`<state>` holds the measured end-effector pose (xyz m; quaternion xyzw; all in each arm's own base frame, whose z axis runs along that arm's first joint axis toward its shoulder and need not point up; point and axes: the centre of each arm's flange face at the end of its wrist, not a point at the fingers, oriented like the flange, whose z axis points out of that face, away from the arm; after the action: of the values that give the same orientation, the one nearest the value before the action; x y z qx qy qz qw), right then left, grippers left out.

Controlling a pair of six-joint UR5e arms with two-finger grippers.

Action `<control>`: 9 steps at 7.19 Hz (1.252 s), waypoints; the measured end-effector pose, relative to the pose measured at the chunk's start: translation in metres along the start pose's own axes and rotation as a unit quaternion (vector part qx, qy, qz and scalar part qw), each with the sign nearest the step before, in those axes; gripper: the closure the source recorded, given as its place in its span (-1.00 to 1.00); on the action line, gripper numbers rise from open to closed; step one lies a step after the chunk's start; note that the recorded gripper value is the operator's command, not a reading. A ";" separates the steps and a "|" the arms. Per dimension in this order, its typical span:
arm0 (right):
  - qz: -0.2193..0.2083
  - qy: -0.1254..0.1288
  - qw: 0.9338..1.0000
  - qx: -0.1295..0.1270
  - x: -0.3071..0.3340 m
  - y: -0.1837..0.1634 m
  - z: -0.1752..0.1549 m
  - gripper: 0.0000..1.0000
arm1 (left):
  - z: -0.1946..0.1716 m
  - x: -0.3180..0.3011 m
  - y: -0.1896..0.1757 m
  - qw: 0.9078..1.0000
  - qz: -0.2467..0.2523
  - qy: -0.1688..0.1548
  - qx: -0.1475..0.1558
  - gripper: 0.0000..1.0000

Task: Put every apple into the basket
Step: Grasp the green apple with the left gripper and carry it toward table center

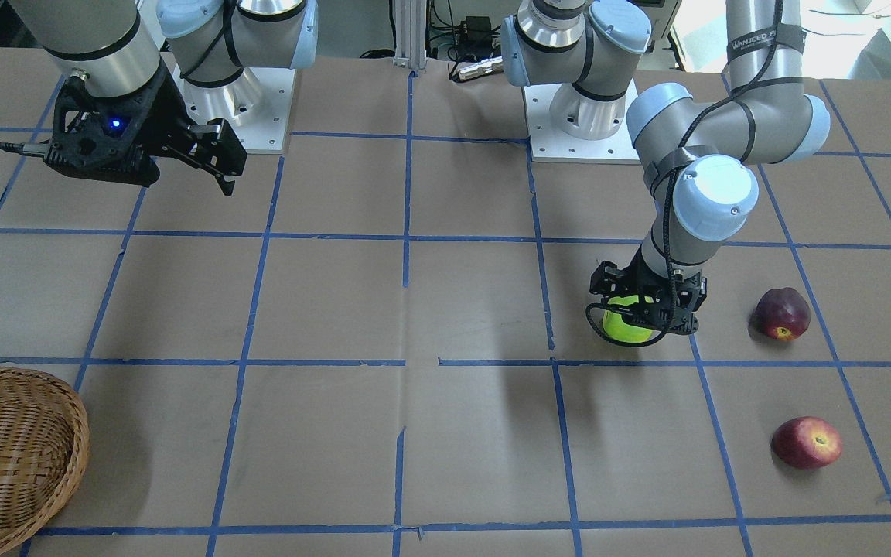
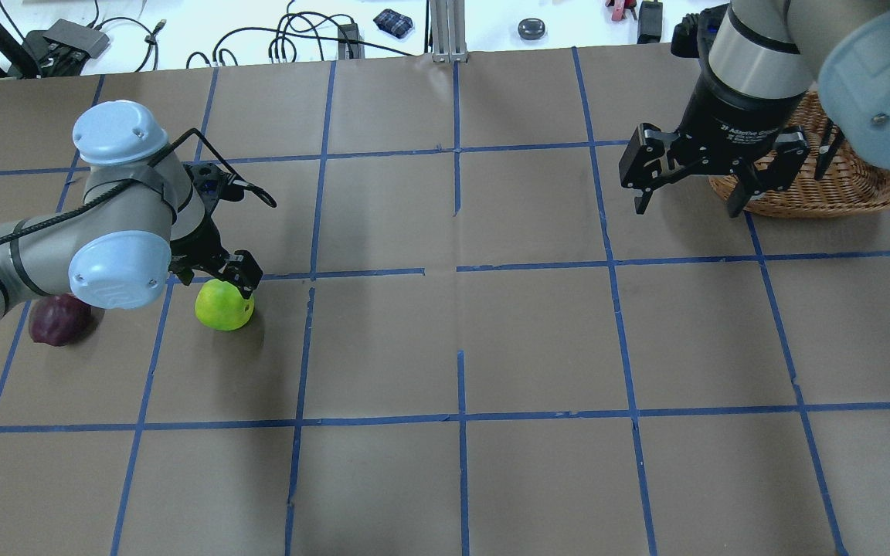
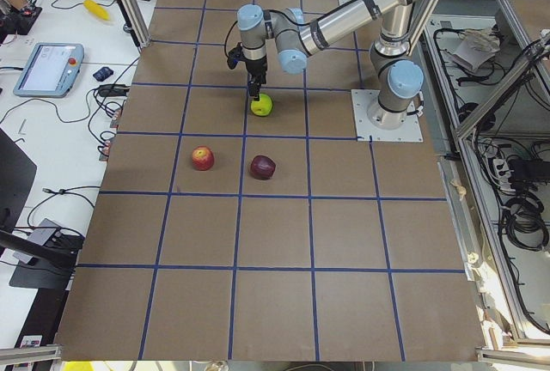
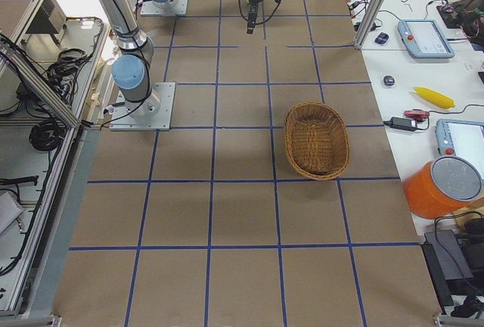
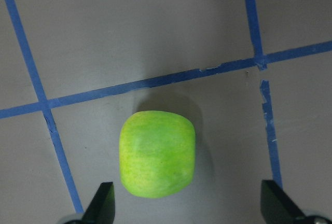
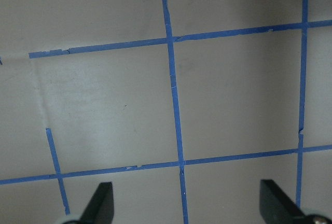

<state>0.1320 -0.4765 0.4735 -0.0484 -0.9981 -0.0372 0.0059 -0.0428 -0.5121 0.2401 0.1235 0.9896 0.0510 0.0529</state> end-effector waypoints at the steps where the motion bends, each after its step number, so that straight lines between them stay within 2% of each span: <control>1: 0.001 0.000 1.000 0.003 0.001 -0.001 0.000 -1.00 | 0.013 0.000 -0.002 1.000 0.007 -0.003 -0.009 -1.00; 2: 0.001 0.000 1.000 0.003 0.001 -0.001 0.001 -1.00 | 0.026 0.001 -0.002 1.000 0.012 0.000 -0.020 -0.95; 3: 0.002 0.001 1.000 0.001 0.002 0.000 0.003 -1.00 | 0.036 0.002 -0.003 1.000 0.014 0.003 -0.028 -0.03; 4: 0.002 0.001 1.000 0.001 0.002 0.000 0.004 -1.00 | 0.042 0.002 -0.004 0.999 0.012 0.003 -0.030 0.41; 5: 0.002 0.001 1.000 0.002 0.002 0.000 0.004 -1.00 | 0.041 0.001 -0.006 1.000 0.007 0.002 -0.025 0.53; 6: 0.002 0.000 1.000 0.003 0.002 0.001 0.003 -1.00 | 0.038 0.001 -0.010 1.000 -0.022 0.001 -0.019 0.53; 7: 0.002 0.000 1.000 0.003 0.002 0.001 0.003 -1.00 | 0.031 0.008 -0.018 0.996 -0.090 0.012 -0.011 0.53; 8: 0.002 -0.001 1.000 0.003 0.002 0.001 0.003 -1.00 | 0.019 0.029 -0.032 0.986 -0.163 0.043 -0.001 0.56; 9: 0.000 0.000 1.000 0.004 0.002 0.001 0.003 -1.00 | 0.001 0.064 -0.050 0.970 -0.228 0.082 0.005 0.62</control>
<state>0.1303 -0.4752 0.4709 -0.0489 -0.9982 -0.0334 0.0060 -0.1166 -0.5441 0.2276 -0.1102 0.9928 0.0427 -0.0188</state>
